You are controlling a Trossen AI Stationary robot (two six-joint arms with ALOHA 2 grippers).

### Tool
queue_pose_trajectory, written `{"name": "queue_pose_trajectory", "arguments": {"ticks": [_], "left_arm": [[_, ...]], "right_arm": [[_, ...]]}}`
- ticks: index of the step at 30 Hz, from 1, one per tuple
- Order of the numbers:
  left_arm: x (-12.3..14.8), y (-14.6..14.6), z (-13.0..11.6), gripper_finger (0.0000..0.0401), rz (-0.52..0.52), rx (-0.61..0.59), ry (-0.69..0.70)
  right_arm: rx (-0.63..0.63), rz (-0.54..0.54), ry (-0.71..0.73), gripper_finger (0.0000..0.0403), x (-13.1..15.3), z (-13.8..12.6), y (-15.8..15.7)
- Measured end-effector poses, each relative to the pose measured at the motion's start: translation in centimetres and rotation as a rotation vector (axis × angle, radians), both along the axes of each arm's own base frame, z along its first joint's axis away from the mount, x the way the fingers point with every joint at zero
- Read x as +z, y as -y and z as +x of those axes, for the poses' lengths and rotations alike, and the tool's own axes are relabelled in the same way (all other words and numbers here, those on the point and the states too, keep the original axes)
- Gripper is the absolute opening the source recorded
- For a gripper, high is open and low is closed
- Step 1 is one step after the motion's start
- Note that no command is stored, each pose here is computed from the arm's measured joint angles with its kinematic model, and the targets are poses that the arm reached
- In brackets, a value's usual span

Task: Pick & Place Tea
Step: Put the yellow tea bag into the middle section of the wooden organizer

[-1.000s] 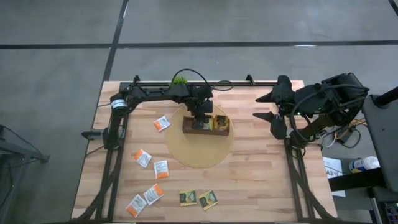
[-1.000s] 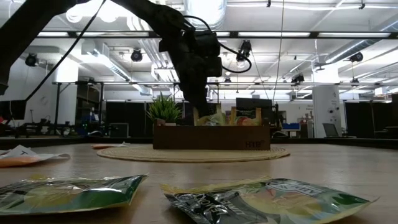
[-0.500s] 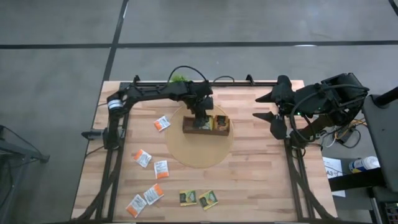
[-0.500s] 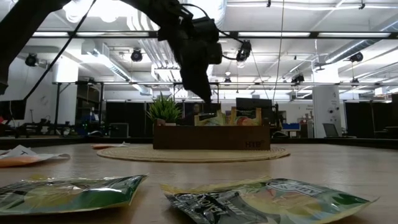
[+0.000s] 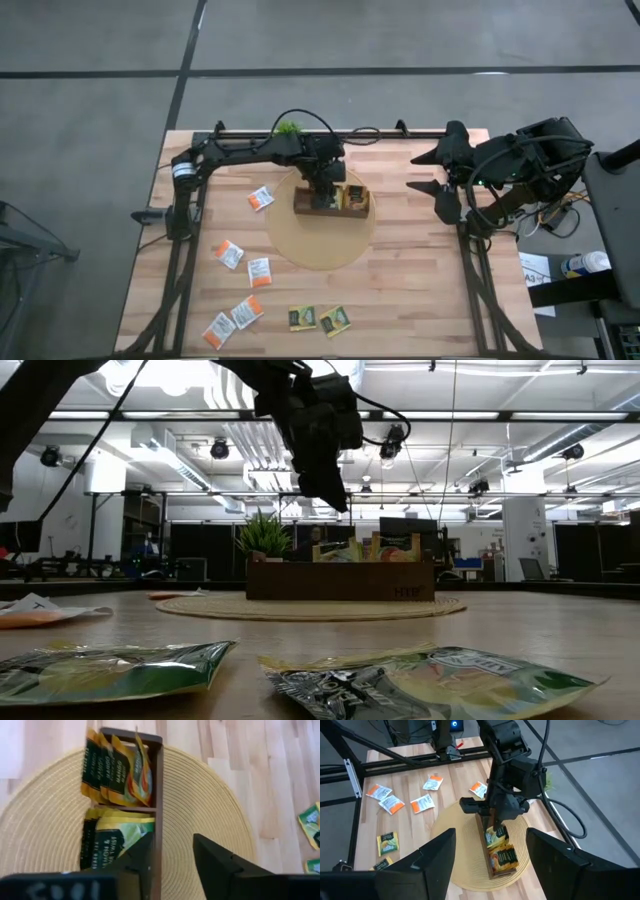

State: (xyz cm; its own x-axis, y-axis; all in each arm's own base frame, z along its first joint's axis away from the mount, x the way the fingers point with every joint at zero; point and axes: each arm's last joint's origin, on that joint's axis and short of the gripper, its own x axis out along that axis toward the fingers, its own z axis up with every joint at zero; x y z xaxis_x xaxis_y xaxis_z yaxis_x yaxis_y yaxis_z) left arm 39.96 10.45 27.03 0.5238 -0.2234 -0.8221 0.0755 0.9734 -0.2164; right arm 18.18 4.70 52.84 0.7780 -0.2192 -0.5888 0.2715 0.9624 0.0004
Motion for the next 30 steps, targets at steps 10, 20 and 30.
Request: {"name": "queue_pose_trajectory", "arguments": {"ticks": [10,20,30], "left_arm": [[-1.2,0.1,0.1,0.0043,-0.028,-0.012,0.020],[-3.3,0.2,0.0,0.0001,-0.027,-0.005,0.010],[-4.6,0.1,-0.3,0.0000,0.004,-0.002,-0.007]], "right_arm": [[-0.002,0.002,0.001,0.0237,0.0,0.0,0.0],[-0.002,0.000,-0.005,0.0237,-0.1,0.1,0.0],[0.000,-0.012,-0.035,0.0237,-0.7,0.6,-0.2]]}}
